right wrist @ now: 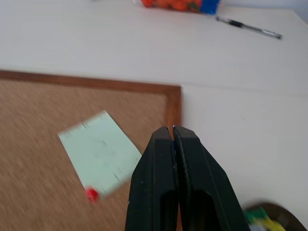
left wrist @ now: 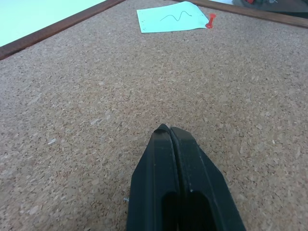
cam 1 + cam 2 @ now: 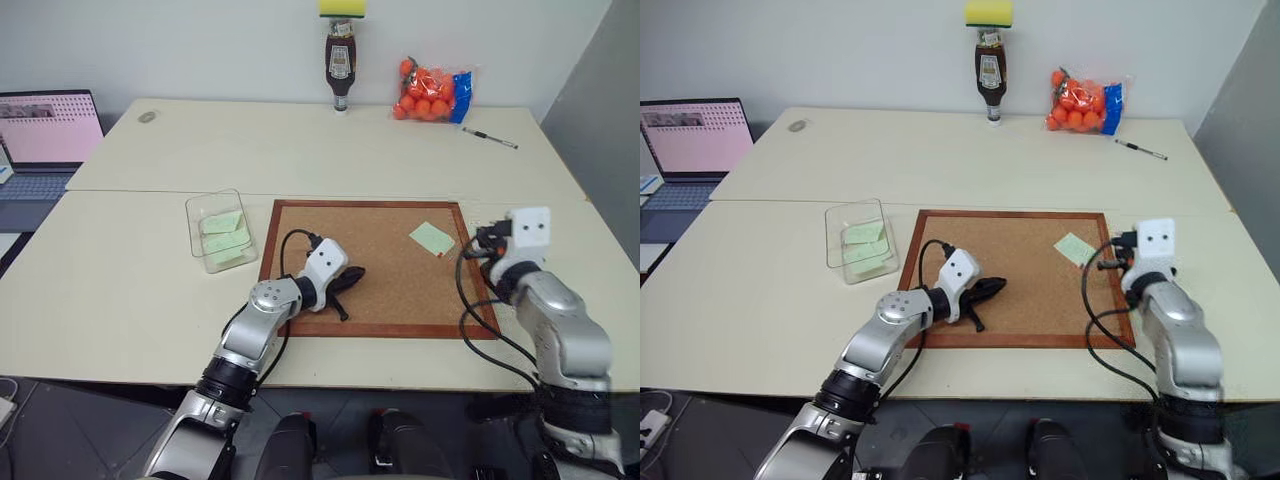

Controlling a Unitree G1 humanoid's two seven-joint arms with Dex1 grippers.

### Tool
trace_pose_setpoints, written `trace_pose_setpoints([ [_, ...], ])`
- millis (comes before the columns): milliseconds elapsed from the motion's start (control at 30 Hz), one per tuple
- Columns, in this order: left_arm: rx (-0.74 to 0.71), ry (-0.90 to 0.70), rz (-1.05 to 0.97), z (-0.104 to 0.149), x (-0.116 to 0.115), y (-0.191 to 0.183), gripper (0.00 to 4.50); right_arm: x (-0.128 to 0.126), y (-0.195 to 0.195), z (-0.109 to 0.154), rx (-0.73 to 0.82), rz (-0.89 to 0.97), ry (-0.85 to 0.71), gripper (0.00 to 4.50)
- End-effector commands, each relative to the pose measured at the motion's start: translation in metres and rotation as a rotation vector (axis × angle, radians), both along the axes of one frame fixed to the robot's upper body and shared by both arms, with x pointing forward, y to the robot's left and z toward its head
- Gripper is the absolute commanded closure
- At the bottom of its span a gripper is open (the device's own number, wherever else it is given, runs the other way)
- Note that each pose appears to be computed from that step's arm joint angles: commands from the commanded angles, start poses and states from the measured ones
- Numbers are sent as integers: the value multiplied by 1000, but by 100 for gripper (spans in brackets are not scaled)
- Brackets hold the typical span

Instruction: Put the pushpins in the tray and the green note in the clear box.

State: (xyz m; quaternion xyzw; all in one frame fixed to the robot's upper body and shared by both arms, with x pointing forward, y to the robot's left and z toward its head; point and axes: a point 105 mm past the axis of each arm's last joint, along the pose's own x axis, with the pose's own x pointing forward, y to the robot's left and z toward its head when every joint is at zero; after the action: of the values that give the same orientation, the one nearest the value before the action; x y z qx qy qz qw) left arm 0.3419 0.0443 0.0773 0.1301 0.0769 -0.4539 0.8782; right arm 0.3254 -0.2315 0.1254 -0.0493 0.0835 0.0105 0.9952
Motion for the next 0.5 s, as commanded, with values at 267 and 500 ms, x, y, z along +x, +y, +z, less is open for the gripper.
trace_pose_setpoints([
  [267,44,49,0,-17,-4,2,450,-22,-29,-12,-70,-108,63,444],
  [500,45,49,2,-17,-4,3,450,-16,-37,-23,-72,-132,86,444],
])
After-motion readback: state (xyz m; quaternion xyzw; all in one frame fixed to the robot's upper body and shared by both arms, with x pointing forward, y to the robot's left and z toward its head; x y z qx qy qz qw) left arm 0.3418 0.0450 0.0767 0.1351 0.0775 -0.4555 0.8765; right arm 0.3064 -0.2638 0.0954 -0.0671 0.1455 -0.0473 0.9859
